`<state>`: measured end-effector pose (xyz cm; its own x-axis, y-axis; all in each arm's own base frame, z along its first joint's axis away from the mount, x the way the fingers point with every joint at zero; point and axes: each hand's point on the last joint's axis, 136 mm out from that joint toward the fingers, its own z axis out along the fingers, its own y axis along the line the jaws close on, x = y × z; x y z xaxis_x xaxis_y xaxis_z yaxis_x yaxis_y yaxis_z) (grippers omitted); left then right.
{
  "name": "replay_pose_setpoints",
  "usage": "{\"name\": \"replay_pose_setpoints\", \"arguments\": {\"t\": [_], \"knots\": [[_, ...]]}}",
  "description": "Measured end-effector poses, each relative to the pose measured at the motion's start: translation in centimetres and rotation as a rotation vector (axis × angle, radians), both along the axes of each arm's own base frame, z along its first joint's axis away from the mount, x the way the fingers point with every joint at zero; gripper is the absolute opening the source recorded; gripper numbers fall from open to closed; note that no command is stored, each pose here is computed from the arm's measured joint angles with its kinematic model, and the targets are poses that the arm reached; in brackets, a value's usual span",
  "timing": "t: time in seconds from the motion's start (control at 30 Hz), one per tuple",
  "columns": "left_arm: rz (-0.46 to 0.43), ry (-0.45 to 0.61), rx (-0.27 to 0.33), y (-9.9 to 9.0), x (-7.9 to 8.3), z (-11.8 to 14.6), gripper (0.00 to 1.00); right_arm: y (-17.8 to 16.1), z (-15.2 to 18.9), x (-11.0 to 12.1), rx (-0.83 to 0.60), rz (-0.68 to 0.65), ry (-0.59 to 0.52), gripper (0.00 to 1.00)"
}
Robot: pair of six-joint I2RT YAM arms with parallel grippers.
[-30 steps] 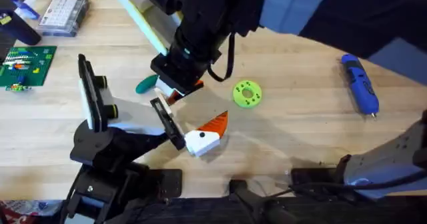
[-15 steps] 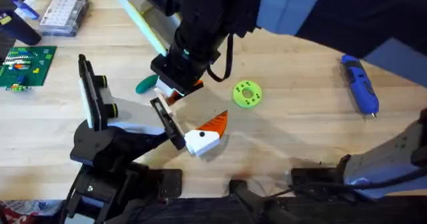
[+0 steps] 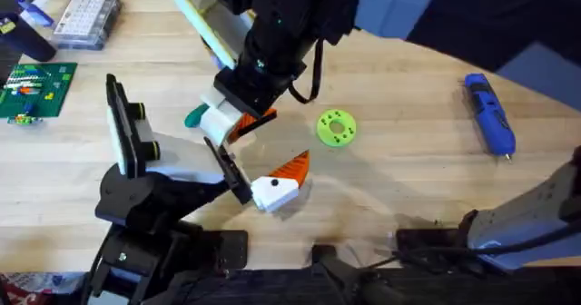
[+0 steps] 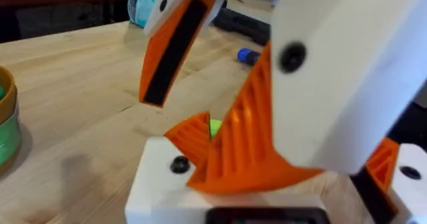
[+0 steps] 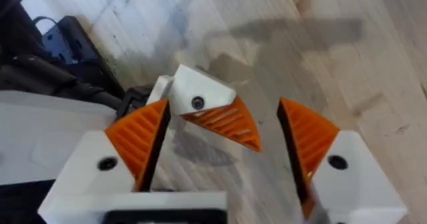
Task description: Pick up the gripper from the table and insert it into the empty holder that is missing its gripper. Then pick up a screw, insert it into the mounting hole, and use the screwdriver to tighten it. Finally, clean up the table by picking up the vegetable and placing it into the bucket.
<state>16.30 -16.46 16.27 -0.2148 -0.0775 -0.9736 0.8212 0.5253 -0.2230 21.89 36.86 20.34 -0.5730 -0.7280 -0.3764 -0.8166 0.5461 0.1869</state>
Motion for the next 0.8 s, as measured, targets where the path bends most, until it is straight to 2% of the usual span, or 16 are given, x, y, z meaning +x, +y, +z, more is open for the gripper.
{"name": "replay_pose_setpoints", "arguments": {"t": [0.43,0.8], "knots": [[-0.002,-0.01,0.006,0.0,0.0,0.0,0.992,-0.5,1.2,-0.2,0.022,-0.003,0.009,0.994],[-0.002,-0.013,0.007,0.0,0.0,0.0,0.992,-3.1,3.0,1.4,0.044,-0.072,0.005,0.994]]}}
